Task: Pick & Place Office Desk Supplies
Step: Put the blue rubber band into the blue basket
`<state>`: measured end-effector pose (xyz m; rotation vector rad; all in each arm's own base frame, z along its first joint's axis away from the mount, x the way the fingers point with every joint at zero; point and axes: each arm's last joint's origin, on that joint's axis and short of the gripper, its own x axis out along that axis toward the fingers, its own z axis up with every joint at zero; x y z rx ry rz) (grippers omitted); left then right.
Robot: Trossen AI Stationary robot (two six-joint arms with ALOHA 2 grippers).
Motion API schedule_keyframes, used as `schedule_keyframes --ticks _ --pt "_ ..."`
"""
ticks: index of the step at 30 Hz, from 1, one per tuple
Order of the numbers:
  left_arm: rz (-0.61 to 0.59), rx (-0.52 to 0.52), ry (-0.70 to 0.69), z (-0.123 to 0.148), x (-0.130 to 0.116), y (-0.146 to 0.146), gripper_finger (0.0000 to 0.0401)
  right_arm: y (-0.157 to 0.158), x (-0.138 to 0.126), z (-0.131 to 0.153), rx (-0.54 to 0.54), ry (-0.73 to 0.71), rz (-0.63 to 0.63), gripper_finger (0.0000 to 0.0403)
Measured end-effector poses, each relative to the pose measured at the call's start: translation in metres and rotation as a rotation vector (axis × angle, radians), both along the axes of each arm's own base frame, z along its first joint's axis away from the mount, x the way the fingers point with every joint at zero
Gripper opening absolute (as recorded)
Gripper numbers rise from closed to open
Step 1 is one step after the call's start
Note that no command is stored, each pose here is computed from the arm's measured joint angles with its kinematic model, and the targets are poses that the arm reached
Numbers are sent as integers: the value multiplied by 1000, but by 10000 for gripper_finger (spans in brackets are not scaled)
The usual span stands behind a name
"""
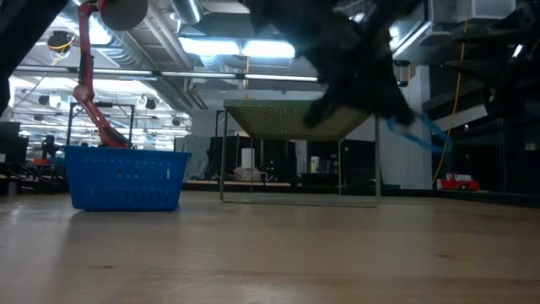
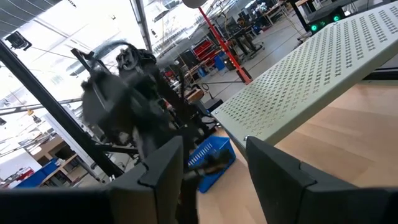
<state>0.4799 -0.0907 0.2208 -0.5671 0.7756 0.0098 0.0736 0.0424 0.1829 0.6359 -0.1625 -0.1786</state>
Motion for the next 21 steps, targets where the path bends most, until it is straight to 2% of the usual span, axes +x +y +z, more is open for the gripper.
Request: schedule_keyframes --ticks 6,11,14,17,21 --pt "-54 -22 -143 65 -21 3 3 0 0 0 -2 2 0 178" --pt "-119 77 -338 130 -52 7 2 0 0 0 -2 2 0 178" --pt "-151 128 -406 155 -68 10 3 0 0 0 -2 3 0 178" --pt "-183 166 -415 162 -77 9 2 0 0 0 -1 2 -1 178" --pt "-190 104 -426 138 -86 9 3 0 0 0 9 -2 -2 178"
